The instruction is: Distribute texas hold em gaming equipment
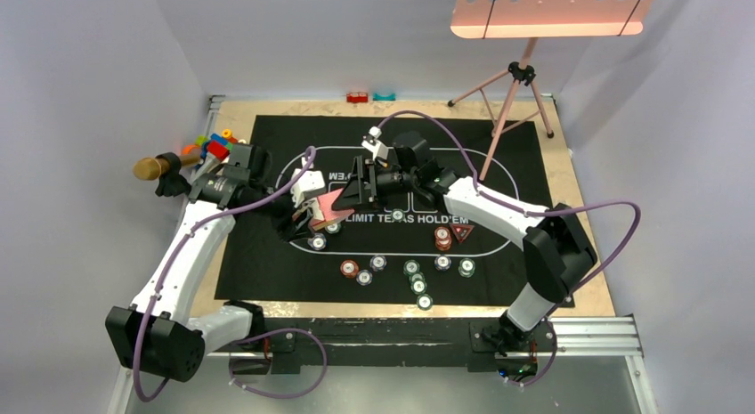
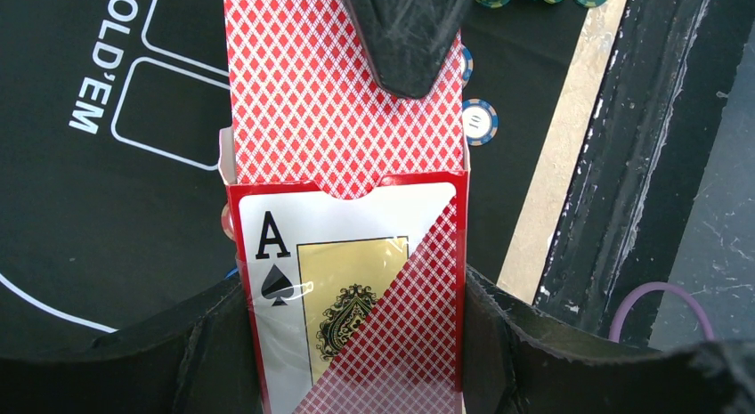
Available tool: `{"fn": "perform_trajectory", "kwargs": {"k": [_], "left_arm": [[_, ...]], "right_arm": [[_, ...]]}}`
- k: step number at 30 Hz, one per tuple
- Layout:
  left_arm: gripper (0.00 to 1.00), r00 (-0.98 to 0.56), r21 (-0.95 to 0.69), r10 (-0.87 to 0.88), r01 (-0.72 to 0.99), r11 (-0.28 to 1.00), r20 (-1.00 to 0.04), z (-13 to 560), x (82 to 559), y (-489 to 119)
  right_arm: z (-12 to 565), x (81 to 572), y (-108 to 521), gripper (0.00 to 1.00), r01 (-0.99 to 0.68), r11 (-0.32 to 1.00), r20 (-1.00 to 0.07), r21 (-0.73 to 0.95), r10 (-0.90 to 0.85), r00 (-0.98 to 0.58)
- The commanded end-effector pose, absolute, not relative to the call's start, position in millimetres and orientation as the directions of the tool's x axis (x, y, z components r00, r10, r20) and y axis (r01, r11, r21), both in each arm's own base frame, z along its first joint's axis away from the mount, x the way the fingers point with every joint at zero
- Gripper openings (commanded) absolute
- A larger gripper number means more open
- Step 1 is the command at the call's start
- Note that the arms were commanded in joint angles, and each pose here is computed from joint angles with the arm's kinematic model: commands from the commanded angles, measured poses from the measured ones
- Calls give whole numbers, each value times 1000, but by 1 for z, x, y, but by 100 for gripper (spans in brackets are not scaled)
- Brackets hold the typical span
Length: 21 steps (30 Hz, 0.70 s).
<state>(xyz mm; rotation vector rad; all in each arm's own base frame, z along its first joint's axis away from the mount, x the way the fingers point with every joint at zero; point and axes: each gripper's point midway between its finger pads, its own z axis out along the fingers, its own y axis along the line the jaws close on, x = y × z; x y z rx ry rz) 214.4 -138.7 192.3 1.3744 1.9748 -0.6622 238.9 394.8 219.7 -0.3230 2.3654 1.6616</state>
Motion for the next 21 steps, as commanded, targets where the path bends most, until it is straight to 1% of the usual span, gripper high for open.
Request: {"fn": "perform_trajectory", "kwargs": {"k": [1,2,10,18,21], "left_arm": [[0,-210,-35,578,954,299,-788,201,220,-151],[0,-211,-36,575,953,301,-791,202,221,-151],[0,-193,-28,554,956,292,-810,206,220,-155],[0,-195,-44,537,959,281,-821,208,216,-158],[0,-195,-46,535,959,280,-822,207,215,-158]], "right_arm": [[236,237,405,71,-366,285,-359,886,-79,-930],[235,238,405,70,-362,285,-355,888,-78,-932],[229,236,403,56,-342,286,-333,895,-80,-939],[223,243,388,50,-335,306,-336,891,-50,-941],[224,245,385,45,-335,305,-339,891,-42,-940]]}}
